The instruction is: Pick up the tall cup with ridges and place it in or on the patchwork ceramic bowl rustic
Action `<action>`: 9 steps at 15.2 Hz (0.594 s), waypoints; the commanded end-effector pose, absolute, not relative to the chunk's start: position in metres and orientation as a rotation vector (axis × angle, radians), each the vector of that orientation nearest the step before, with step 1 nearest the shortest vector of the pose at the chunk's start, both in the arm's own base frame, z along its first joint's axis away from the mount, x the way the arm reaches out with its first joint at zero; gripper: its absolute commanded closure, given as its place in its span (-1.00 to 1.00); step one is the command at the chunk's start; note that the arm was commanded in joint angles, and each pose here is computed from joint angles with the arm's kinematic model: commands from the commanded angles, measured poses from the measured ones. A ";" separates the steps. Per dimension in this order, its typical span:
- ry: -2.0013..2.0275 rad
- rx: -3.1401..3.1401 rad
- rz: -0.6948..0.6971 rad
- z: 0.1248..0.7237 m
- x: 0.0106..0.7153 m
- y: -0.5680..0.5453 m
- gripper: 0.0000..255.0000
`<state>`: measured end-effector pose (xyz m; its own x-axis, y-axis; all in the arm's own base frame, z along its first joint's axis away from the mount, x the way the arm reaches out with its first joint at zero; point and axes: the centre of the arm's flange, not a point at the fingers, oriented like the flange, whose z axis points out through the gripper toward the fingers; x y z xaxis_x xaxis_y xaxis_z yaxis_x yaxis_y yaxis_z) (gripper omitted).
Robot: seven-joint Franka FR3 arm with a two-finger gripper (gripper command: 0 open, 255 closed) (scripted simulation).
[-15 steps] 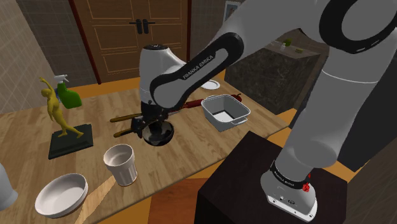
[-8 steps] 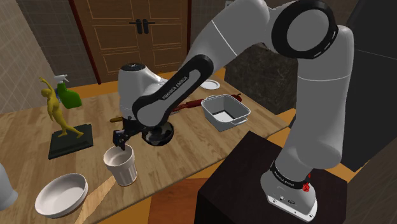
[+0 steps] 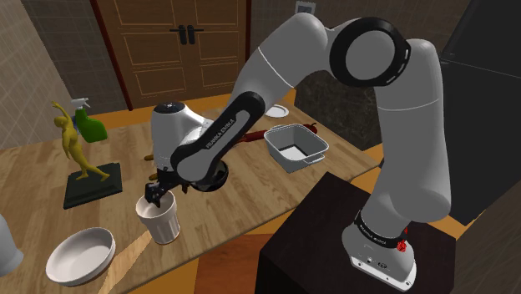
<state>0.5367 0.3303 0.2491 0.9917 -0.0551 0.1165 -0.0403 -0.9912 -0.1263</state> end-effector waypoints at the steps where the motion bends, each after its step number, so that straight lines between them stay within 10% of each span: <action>1: 0.072 -3.011 -0.182 0.240 0.538 0.331 -1.00; 8: 0.072 -3.011 -0.182 0.240 0.538 0.331 -1.00; 9: 0.072 -3.011 -0.182 0.240 0.538 0.331 1.00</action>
<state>0.5377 0.3311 0.2402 0.9916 -0.0552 0.1169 -0.0402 -0.9912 -0.1264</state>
